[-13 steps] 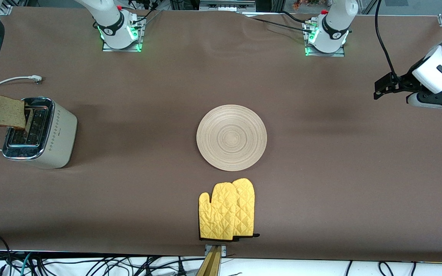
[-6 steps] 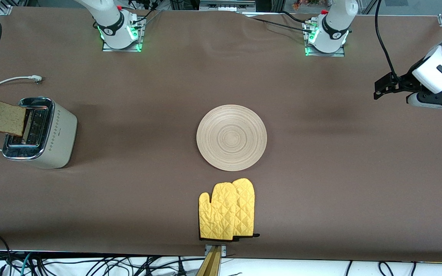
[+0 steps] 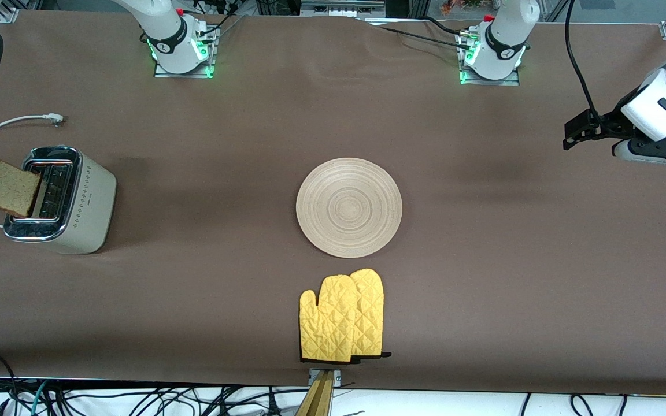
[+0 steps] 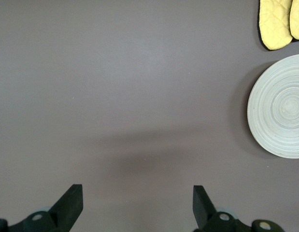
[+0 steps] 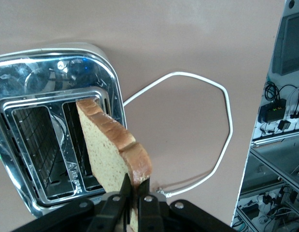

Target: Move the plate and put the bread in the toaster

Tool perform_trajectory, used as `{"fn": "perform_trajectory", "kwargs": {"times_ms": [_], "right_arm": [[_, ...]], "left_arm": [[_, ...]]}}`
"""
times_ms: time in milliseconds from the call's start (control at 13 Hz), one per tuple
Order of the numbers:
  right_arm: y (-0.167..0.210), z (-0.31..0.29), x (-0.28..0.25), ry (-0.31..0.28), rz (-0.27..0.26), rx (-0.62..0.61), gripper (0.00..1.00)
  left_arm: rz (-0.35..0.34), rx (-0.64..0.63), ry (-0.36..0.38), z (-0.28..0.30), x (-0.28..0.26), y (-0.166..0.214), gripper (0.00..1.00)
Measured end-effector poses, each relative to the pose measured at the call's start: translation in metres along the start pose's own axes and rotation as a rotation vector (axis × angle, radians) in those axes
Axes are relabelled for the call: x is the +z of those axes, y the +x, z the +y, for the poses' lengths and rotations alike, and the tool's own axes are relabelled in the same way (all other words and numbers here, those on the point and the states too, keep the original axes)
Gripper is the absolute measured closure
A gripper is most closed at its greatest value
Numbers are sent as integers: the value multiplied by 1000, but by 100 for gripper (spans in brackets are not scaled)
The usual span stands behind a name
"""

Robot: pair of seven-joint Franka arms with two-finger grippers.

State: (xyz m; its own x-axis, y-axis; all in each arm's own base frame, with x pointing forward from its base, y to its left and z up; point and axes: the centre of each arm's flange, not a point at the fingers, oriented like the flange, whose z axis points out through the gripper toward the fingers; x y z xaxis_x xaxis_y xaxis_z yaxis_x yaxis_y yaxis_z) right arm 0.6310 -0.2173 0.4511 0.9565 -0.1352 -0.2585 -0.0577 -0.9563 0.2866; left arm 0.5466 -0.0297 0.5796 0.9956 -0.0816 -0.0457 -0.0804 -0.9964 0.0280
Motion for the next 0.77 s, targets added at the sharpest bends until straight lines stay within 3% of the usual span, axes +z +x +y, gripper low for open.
{"fn": "perform_trajectory", "kwargs": {"times_ms": [615, 769], "right_arm": [[21, -47, 19, 0, -29, 7, 93], [24, -49, 25, 12, -35, 8, 78]], "left_arm": [[-2, -9, -1, -5, 0, 0, 0], [-3, -7, -1, -4, 1, 0, 0]]}}
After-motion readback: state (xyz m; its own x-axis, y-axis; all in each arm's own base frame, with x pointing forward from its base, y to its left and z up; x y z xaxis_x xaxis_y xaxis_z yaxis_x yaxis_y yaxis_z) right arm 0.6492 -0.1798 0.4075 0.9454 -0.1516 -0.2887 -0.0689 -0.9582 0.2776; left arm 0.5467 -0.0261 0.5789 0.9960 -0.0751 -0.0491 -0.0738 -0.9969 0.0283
